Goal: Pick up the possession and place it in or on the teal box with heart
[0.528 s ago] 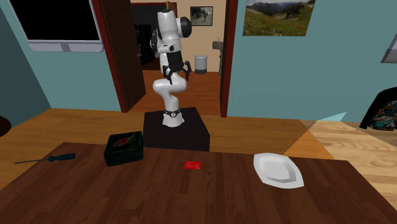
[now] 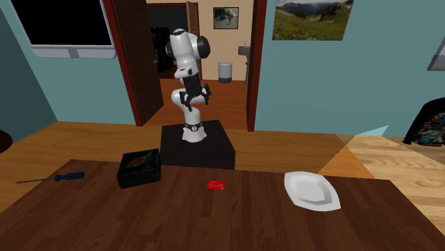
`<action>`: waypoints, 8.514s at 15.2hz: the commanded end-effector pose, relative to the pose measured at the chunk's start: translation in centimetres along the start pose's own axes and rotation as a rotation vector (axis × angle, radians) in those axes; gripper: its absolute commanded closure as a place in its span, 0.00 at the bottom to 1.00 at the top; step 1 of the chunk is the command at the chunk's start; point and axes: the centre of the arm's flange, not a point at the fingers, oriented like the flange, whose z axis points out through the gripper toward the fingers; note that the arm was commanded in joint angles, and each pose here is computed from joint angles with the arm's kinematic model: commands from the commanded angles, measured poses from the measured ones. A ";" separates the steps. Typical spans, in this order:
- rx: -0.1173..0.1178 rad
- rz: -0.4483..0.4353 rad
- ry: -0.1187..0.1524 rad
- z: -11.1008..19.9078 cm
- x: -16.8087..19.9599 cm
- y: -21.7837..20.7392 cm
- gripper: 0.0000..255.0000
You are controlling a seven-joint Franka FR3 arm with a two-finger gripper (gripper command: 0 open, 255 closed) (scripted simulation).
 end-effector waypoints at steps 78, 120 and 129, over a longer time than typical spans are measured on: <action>0.217 -0.879 0.308 23.9 16.4 7.9 1.00; 0.217 -0.879 0.308 11.4 -10.8 35.7 1.00; 0.217 -0.879 0.308 16.0 -11.7 36.4 1.00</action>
